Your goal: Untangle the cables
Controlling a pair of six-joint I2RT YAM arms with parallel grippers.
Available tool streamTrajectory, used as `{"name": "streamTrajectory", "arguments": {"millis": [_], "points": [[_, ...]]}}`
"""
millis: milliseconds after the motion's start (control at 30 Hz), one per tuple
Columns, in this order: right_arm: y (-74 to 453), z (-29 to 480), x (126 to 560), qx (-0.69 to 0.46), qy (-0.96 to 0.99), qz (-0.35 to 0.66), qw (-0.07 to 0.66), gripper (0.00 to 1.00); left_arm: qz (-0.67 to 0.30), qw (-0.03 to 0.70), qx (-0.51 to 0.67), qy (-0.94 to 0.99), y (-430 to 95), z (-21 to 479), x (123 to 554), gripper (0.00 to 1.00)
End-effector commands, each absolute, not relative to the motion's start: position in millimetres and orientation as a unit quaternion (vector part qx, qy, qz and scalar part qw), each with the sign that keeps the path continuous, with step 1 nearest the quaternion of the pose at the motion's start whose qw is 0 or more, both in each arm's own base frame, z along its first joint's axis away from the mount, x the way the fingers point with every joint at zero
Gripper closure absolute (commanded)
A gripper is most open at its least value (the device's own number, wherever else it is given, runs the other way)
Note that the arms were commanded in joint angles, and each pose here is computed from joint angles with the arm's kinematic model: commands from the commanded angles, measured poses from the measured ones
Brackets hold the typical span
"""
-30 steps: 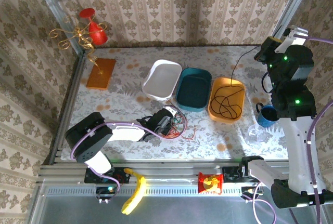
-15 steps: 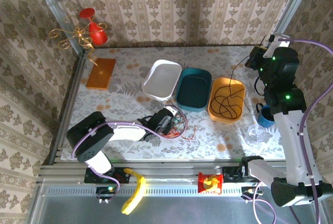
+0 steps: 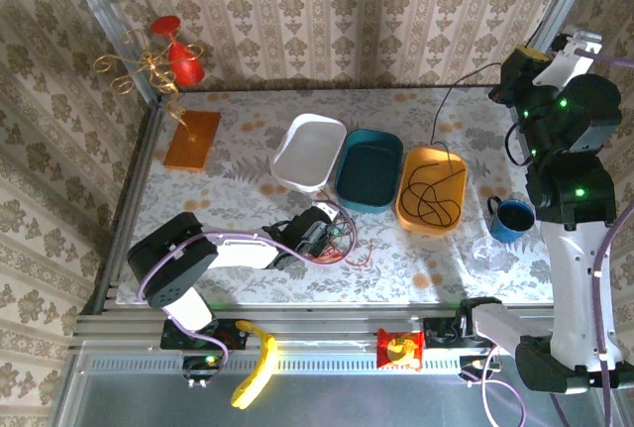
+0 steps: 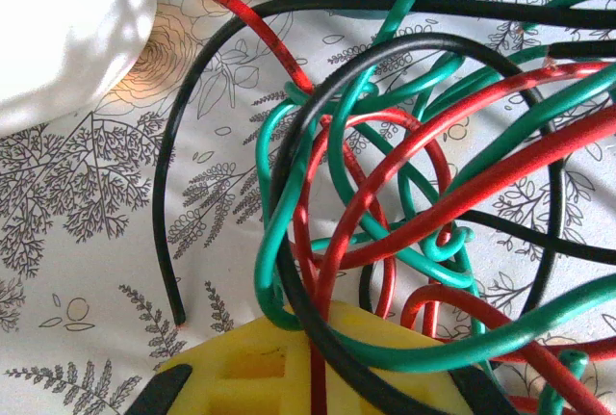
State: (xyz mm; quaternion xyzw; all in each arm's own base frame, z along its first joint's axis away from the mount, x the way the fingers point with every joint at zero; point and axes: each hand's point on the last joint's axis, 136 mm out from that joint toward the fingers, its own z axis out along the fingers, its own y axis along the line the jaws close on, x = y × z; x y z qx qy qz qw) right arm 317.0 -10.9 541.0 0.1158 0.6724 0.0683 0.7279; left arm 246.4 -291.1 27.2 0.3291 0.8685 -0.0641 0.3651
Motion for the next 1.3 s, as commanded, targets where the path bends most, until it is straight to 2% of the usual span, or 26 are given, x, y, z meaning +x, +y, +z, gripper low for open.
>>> {"name": "streamTrajectory", "arguments": {"millis": [0,267,400,500,633,967,1133,1267], "points": [[-8.7,521.3,328.1,0.115,0.690,0.075,0.710,1.00,-0.044,0.319,0.342,0.883,-281.4,1.5,232.6,0.90],[-17.9,403.7,340.2,0.163,0.762,0.058,0.623,1.00,-0.045,0.315,0.346,0.883,-284.3,-0.9,231.5,0.90],[-24.3,338.2,334.7,0.190,0.798,0.033,0.572,1.00,-0.048,0.315,0.347,0.882,-286.6,-1.0,232.4,0.90],[-27.2,308.3,329.5,0.194,0.813,0.002,0.550,1.00,-0.049,0.313,0.350,0.882,-288.3,-2.0,231.7,0.90],[-22.6,297.0,327.3,0.180,0.822,-0.035,0.539,1.00,-0.049,0.311,0.351,0.882,-289.6,-3.0,231.9,0.90],[-15.8,314.4,320.8,0.148,0.820,-0.112,0.542,1.00,-0.051,0.310,0.355,0.880,-293.1,-2.6,231.3,0.90],[-11.6,292.8,304.1,0.163,0.824,-0.133,0.527,1.00,-0.056,0.307,0.361,0.879,-296.3,-3.0,229.8,0.90],[-27.9,270.4,274.8,0.209,0.816,-0.179,0.509,1.00,-0.057,0.304,0.369,0.877,-297.7,-2.7,229.4,0.90]]}}
